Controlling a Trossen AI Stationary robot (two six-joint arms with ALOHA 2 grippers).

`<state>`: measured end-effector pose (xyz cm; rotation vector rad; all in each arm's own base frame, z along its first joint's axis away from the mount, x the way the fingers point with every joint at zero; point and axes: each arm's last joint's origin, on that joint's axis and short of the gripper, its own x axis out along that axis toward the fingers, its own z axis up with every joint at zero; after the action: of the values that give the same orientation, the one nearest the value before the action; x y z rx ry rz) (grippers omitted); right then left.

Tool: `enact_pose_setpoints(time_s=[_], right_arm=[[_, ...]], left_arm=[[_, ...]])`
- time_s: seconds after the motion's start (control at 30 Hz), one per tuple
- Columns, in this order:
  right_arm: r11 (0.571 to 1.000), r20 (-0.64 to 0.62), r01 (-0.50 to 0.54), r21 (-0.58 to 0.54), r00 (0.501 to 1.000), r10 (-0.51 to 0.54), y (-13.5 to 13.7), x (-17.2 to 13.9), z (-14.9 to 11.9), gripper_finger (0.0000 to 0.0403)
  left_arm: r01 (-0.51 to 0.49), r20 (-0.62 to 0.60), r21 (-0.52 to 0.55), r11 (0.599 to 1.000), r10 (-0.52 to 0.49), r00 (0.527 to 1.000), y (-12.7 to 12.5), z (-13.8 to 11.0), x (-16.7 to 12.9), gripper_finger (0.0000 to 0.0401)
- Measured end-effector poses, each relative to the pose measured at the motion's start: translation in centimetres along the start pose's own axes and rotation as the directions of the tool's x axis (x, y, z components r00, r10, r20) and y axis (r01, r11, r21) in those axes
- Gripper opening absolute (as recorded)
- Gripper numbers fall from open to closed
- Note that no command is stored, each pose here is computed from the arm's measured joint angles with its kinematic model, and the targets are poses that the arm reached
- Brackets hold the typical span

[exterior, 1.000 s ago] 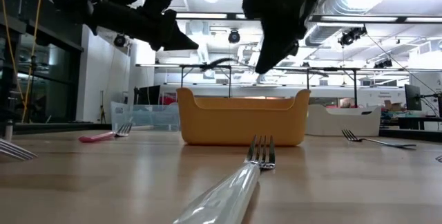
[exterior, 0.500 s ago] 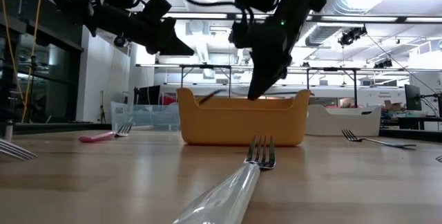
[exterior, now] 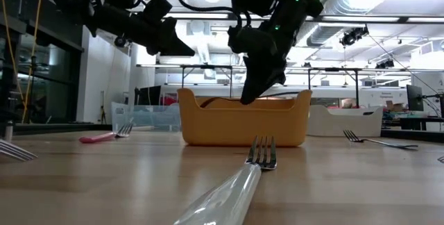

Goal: Sort silverware by color (type)
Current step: Put the blue fork into the yellow bin

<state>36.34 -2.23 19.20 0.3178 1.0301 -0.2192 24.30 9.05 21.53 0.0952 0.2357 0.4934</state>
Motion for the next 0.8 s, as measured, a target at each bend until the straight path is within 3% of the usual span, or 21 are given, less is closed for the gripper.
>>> enact_pose_setpoints(time_s=[0.5,0.8], right_arm=[[0.997,-0.023,0.015,0.070,1.000,-0.014,-0.5,2.7,-0.2,0.0016],[0.998,-0.031,0.035,0.053,0.999,-0.033,-0.6,3.6,-0.3,0.0016]], left_arm=[[0.004,-0.038,-0.003,1.000,-0.004,0.999,0.0,-0.4,0.0,0.0001],[0.000,-0.045,0.001,1.000,0.000,0.999,-0.1,-0.5,0.1,0.0001]])
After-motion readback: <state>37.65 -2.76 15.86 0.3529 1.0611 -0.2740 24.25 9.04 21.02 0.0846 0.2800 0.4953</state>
